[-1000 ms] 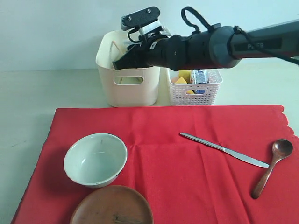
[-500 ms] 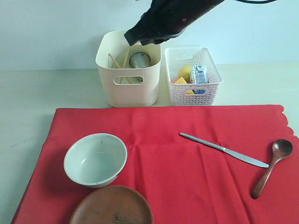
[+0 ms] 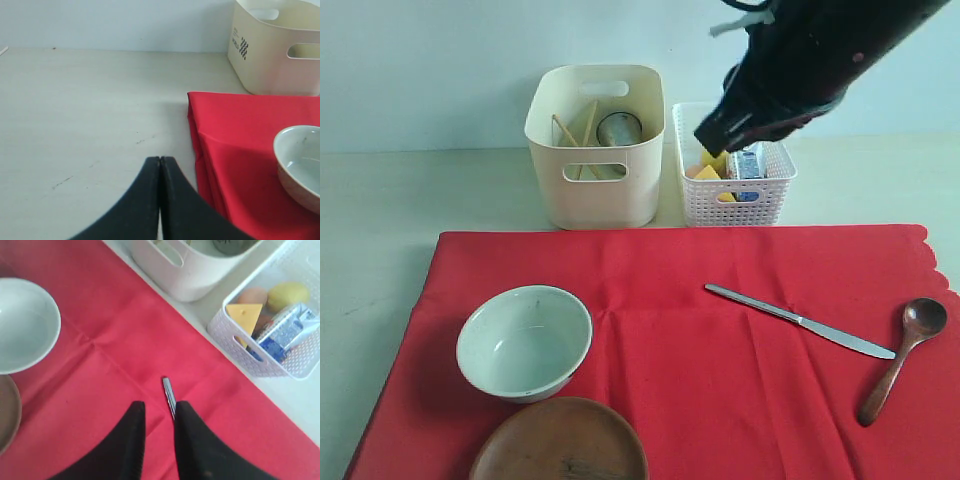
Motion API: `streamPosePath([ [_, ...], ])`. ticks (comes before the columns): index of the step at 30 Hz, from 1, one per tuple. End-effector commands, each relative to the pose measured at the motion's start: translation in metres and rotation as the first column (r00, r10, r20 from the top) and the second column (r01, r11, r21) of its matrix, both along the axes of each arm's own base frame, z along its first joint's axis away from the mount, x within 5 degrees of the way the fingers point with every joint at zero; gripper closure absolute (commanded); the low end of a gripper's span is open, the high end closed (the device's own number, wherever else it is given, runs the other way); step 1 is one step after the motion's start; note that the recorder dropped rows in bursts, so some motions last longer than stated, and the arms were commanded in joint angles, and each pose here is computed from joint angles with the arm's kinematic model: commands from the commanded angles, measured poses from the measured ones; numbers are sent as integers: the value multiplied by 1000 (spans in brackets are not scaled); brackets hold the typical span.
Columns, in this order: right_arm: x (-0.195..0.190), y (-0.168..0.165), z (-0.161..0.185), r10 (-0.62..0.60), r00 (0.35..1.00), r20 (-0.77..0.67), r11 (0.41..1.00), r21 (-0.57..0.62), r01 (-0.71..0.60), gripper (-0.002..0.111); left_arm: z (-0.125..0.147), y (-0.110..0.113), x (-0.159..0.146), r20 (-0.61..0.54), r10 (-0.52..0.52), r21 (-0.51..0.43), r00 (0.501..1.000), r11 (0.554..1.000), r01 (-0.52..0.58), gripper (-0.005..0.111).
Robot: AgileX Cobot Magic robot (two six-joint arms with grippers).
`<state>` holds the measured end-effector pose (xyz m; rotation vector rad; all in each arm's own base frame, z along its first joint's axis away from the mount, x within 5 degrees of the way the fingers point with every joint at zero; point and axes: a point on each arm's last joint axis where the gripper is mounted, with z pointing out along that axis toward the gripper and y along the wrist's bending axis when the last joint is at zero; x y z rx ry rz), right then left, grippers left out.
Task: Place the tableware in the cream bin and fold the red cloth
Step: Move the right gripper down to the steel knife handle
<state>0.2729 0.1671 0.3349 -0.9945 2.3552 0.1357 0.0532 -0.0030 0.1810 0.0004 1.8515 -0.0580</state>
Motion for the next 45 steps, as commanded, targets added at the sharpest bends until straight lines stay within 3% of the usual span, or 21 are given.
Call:
streamPosePath([
  [1, -13, -15, -20, 1, 1000, -21, 995, -97, -3, 87, 0, 0, 0, 16, -4, -1, 1000, 1000, 4, 107],
  [8, -14, -32, -55, -40, 999, 11, 965, -259, 42, 87, 0, 0, 0, 16, -4, -1, 1000, 1000, 4, 107],
  [11, -11, -33, -61, -37, 999, 35, 958, -284, 46, 87, 0, 0, 0, 16, -4, -1, 1000, 1000, 4, 107],
  [21, 17, -38, -109, -93, 993, -78, 939, -340, 61, 87, 0, 0, 0, 16, -4, -1, 1000, 1000, 4, 107],
  [26, 29, -49, -131, -155, 978, -138, 937, -335, 101, 87, 0, 0, 0, 16, -4, -1, 1000, 1000, 4, 107],
  [36, 47, -42, -160, -135, 950, -282, 964, -261, 59, 87, 0, 0, 0, 16, -4, -1, 1000, 1000, 4, 107],
  [45, 73, -31, -203, -113, 920, -374, 951, -308, -9, 87, 0, 0, 0, 16, -4, -1, 1000, 1000, 4, 107],
])
